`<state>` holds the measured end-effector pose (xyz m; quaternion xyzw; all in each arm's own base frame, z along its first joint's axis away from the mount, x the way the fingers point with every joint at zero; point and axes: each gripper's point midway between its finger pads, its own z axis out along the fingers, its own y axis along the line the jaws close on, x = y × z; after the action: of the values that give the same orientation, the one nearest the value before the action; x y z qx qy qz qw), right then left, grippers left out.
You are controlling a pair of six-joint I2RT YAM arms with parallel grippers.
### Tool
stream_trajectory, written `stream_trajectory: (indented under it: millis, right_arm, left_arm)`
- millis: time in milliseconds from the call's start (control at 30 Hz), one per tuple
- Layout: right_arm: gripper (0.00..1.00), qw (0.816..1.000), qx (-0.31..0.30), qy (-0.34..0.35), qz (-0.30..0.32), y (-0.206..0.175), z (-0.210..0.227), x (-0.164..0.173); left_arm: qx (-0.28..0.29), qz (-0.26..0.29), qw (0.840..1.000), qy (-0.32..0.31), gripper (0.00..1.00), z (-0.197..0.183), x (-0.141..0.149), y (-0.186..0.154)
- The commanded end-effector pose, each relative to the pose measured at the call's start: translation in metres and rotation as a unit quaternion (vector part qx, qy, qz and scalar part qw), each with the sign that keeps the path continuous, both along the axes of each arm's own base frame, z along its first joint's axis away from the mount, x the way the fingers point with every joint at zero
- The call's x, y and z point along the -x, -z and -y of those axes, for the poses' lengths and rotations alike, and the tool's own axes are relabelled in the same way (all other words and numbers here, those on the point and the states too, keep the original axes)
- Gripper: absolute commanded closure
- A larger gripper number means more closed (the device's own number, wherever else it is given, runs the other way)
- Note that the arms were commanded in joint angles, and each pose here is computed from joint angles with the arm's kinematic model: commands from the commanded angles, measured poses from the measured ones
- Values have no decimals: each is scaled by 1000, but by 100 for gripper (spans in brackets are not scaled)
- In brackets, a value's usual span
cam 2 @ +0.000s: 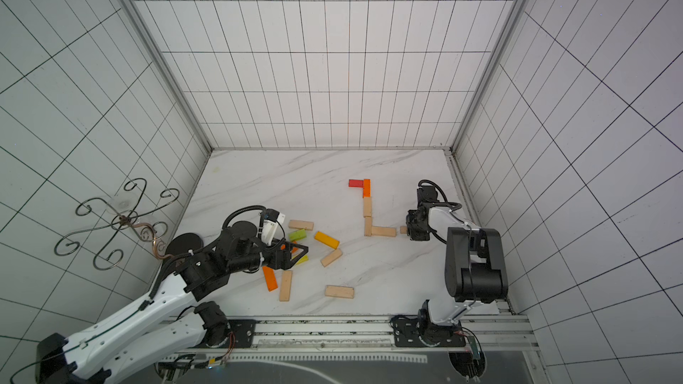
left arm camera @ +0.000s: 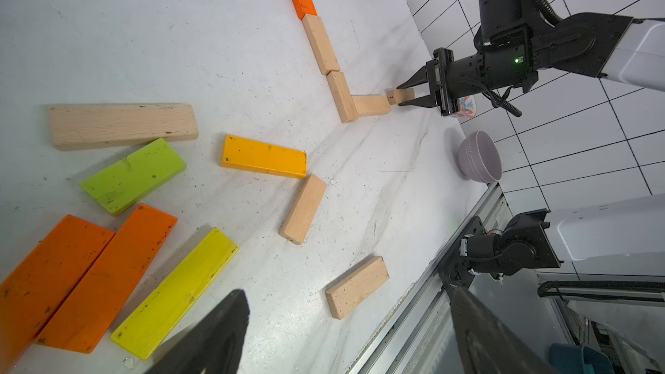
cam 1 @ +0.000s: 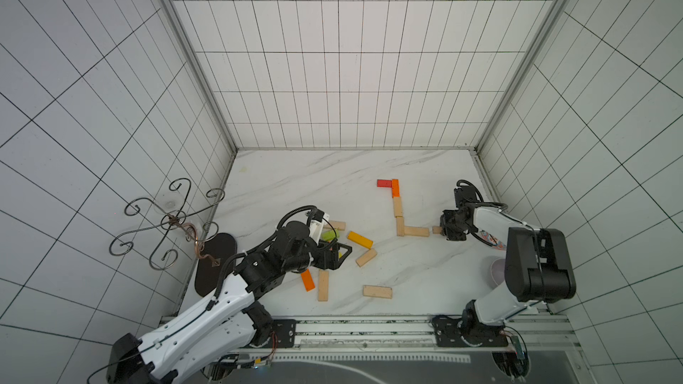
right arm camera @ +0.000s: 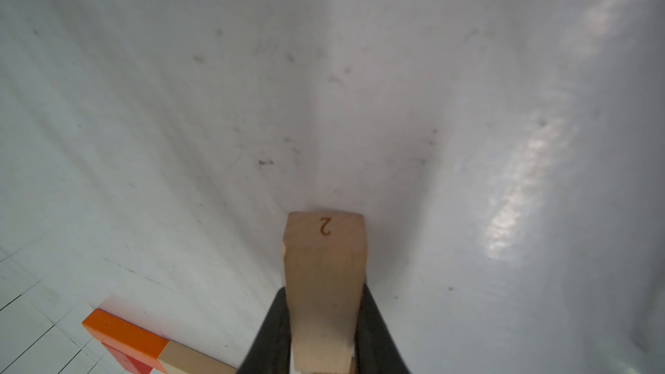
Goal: Assemble a giraffe with building blocks
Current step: Assemble the building block at the center of the board.
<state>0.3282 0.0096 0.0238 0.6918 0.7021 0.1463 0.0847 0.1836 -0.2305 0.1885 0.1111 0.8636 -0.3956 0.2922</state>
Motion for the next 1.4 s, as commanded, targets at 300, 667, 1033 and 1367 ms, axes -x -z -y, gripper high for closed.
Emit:
stream_trajectory:
  millis: [300,667,1033,1367]
  right_arm:
    - [75,1000,-1,8,-29,3,-9,10]
    - [61,999,-9,1,-47,13,-14,18]
    - [71,999,-4,2,-47,9,-17,27]
    - [71,999,1,8,-48,8,-15,32]
  left_arm:
    - [8,22,1000,-6,12,-2,-1,-15]
    - [9,23,1000,-8,12,-3,-1,-16]
    - [13,27,1000,-9,12,-4,-1,-19]
    - [14,30,999,-9,12,-6,1,-20]
